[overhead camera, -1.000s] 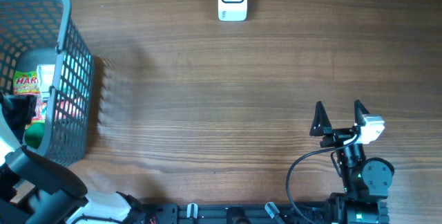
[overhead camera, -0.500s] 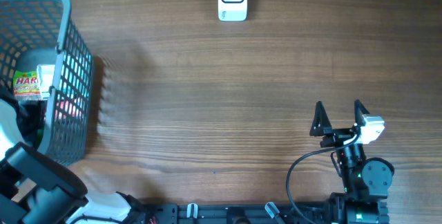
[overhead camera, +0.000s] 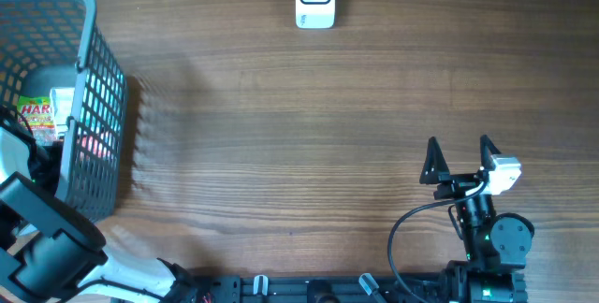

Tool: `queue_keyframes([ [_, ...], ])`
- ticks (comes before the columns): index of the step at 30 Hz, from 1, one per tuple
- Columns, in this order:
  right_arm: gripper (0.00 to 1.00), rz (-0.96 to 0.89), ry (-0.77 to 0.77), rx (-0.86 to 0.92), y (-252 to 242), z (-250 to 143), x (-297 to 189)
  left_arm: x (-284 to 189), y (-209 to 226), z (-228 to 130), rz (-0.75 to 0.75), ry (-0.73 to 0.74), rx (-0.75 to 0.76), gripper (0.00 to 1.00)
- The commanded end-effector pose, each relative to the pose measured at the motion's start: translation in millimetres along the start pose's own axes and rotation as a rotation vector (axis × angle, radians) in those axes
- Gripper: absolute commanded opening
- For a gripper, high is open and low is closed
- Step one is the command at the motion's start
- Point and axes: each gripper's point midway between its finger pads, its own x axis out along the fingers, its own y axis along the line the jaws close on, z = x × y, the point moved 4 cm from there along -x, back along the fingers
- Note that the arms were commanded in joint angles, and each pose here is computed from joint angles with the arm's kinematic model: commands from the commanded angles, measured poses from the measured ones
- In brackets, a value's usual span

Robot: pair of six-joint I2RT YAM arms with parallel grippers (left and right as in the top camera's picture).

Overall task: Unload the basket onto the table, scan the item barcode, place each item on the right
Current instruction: 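Grasp the green-capped jar with the left gripper and lift it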

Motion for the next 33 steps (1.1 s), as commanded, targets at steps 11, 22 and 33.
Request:
queue_keyframes([
  [11, 1.00, -0.011, -0.009, 0.006, -1, 1, 0, -12, 2, 2, 0.016, 0.024, 0.009, 0.53],
  [22, 1.00, -0.011, -0.009, 0.006, -1, 1, 0, -171, -7, 38, -0.195, -0.132, -0.024, 0.57],
  [33, 1.00, -0.011, -0.009, 0.006, -1, 1, 0, -225, -4, 33, -0.357, -0.210, -0.031, 0.57],
])
